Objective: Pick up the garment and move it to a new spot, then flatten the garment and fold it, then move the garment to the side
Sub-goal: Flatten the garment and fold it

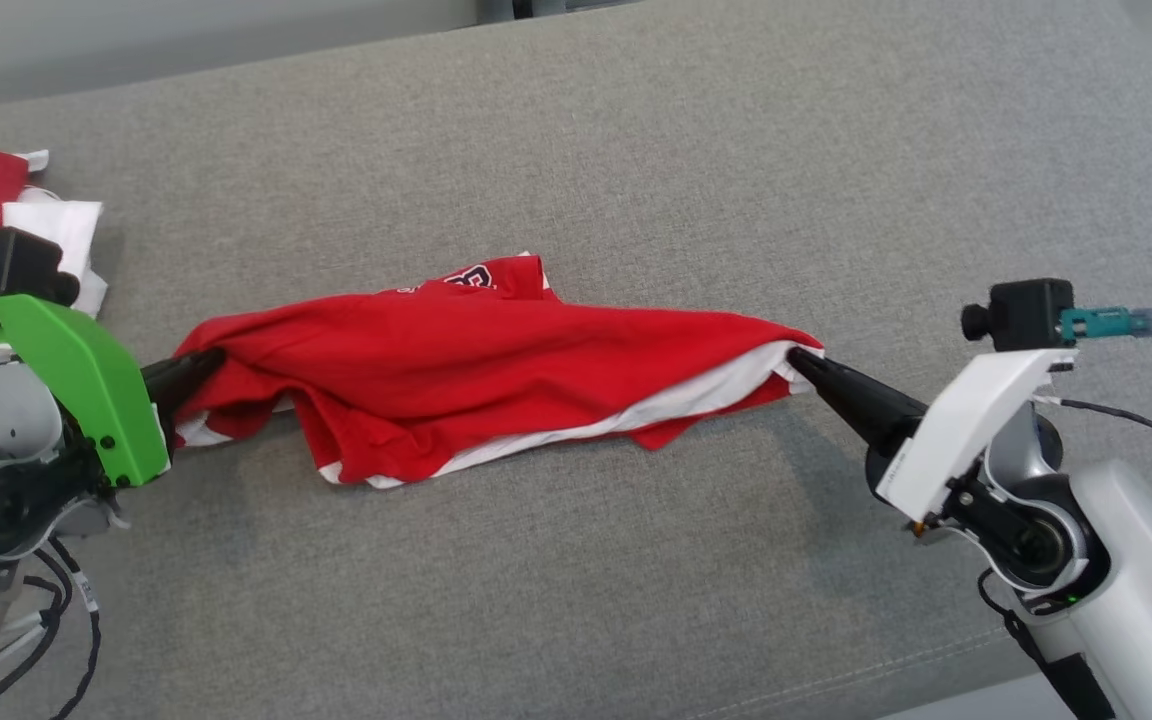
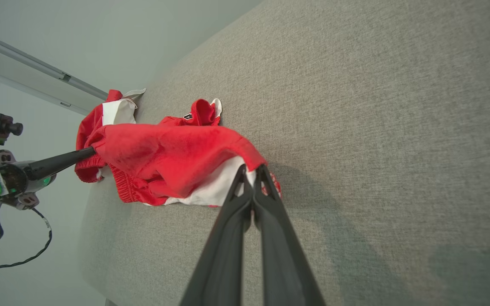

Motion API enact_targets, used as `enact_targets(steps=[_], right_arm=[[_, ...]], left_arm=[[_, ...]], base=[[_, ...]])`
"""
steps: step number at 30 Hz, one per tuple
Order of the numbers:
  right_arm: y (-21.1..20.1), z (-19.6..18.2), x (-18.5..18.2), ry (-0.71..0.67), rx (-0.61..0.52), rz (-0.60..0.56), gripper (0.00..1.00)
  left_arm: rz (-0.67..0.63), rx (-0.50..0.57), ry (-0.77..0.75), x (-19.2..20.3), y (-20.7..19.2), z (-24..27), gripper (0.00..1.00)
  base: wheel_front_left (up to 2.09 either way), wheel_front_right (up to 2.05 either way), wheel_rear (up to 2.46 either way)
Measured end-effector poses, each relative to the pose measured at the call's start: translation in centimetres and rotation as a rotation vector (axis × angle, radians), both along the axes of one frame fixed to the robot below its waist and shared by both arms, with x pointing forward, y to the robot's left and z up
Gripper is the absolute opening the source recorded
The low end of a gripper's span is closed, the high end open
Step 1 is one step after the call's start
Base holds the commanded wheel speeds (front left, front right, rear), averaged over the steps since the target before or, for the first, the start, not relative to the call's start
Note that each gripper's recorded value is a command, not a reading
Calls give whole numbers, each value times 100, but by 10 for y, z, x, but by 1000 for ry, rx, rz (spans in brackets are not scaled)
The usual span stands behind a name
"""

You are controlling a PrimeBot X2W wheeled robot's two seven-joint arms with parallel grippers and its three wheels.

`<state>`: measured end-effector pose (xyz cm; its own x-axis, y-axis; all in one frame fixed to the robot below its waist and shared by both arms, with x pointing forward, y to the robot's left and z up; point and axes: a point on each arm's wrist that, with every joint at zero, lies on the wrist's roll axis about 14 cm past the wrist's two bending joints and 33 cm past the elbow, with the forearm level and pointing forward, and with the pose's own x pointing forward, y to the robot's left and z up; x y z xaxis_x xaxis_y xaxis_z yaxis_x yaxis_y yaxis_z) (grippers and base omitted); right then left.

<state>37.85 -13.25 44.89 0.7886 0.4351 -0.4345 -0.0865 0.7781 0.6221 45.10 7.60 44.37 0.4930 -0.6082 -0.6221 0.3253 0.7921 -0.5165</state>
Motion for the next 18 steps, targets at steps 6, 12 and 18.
enact_targets(steps=[6,12,18], right_arm=[[20,-20,5,40,13,30,0],[12,-43,4,71,-38,0,0],[14,-40,12,19,-52,-11,15]], left_arm=[[-13,-28,38,15,-21,-20,100],[44,-25,-42,31,-20,-22,100],[218,-73,-316,68,16,36,100]], base=[[0,0,0],[0,0,0],[0,0,0]])
